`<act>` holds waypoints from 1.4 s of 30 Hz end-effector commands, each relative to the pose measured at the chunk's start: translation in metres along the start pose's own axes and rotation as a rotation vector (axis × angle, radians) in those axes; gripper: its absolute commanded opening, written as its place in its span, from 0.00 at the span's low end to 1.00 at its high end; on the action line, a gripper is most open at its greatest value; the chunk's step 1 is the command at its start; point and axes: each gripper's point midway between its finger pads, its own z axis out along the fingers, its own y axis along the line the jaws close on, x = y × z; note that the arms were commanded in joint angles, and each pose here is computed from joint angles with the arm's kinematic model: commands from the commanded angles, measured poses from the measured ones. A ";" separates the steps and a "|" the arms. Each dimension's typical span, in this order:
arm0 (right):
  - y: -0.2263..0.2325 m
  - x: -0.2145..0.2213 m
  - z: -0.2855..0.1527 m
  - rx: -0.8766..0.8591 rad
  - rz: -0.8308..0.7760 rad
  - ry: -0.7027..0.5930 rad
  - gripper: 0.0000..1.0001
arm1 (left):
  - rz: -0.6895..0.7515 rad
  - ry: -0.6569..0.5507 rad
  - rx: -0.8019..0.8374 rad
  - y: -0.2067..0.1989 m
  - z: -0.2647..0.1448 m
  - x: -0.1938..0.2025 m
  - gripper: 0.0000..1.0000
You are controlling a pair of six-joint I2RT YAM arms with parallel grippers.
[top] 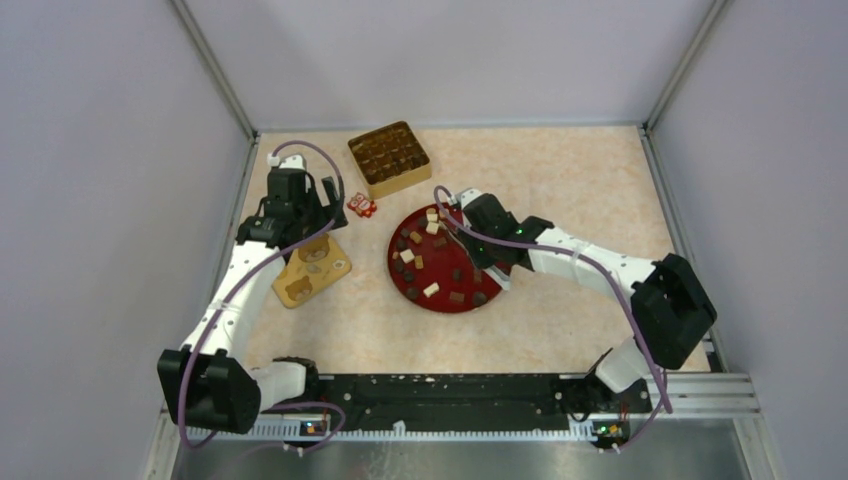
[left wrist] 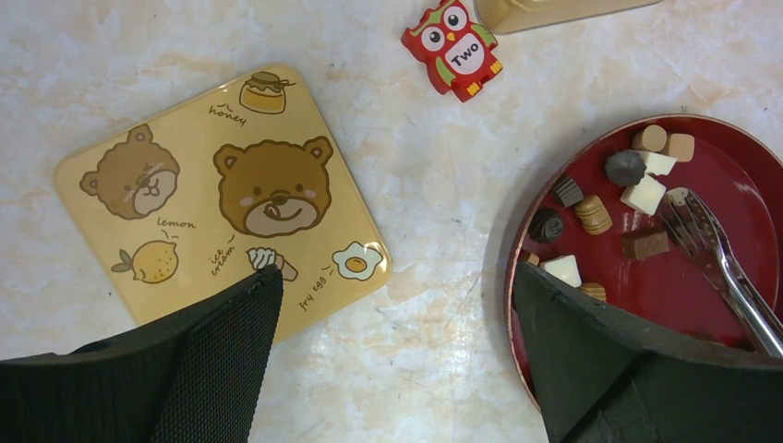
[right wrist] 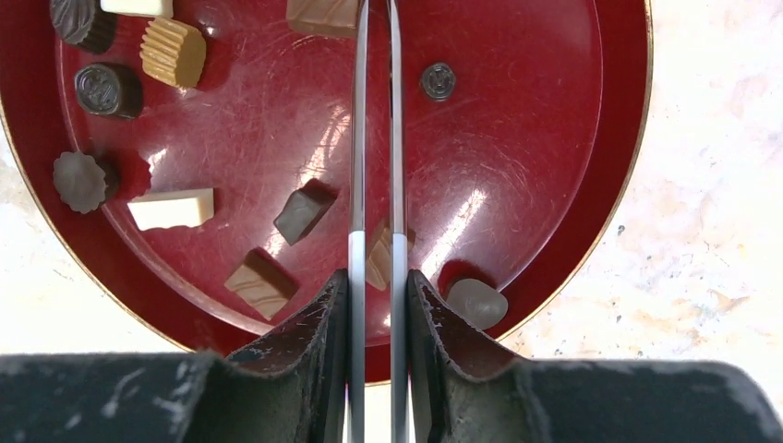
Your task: Pack the chocolate
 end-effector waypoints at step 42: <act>0.032 -0.021 -0.020 -0.113 -0.065 -0.088 0.21 | -0.014 -0.057 0.023 -0.005 -0.005 -0.013 0.99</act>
